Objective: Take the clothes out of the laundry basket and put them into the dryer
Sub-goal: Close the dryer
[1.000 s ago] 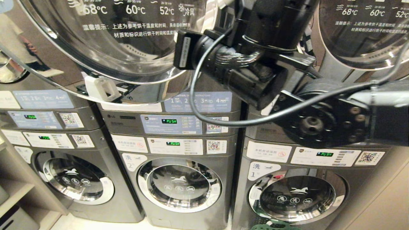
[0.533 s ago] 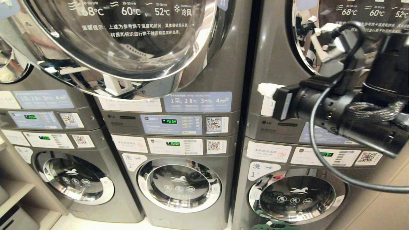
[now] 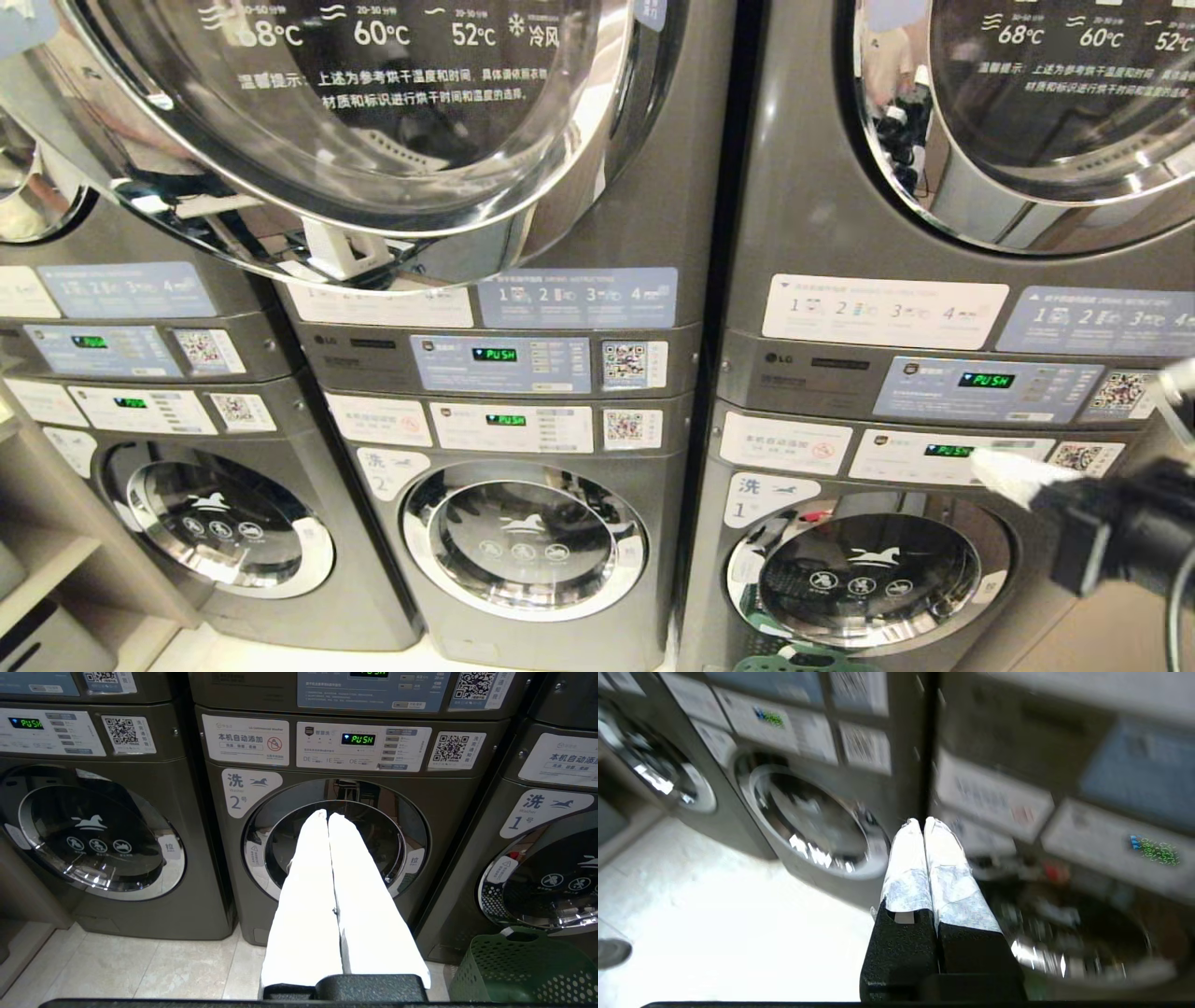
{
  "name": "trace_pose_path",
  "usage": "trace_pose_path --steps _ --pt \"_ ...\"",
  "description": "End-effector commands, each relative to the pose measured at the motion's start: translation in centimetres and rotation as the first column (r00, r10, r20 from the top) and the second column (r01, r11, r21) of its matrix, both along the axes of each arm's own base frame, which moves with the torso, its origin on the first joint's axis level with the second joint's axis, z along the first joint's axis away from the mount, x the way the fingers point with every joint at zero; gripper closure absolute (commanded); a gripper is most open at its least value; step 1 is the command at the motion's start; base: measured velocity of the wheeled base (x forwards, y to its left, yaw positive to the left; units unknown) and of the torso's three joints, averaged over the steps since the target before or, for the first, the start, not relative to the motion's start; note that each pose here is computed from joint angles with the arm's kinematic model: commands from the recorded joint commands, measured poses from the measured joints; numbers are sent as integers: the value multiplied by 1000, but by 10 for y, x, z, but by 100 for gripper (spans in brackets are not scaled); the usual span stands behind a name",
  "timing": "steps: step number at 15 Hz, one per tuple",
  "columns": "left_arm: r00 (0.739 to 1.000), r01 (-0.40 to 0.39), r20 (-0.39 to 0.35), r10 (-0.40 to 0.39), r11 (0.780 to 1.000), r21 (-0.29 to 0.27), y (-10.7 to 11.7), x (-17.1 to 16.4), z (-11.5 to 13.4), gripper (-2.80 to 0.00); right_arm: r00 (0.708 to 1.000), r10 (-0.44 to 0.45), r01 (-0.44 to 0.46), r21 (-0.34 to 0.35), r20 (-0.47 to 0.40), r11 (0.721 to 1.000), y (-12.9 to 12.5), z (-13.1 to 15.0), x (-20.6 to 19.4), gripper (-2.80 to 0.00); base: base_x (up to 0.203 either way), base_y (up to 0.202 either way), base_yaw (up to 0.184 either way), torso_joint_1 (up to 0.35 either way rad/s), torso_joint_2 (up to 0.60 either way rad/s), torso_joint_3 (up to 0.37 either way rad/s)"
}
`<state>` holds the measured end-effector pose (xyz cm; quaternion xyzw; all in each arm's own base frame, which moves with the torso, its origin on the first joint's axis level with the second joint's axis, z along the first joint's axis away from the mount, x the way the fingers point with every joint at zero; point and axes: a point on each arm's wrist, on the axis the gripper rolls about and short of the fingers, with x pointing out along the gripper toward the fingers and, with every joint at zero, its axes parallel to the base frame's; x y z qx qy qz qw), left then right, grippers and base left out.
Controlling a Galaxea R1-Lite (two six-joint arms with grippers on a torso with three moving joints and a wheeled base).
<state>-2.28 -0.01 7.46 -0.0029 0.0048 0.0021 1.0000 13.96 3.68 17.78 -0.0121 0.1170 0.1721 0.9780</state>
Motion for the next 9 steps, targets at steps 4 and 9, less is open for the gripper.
trace_pose_path --steps 4,9 --pt "1000 0 0 0 1000 0 0 0 0 0 993 -106 107 -4 53 994 -31 -61 -94 0 0 0 0 0 0 0" --pt "1000 0 0 0 1000 0 0 0 0 0 976 -112 123 -52 186 991 -32 -81 -139 0 0 0 0 0 0 0"
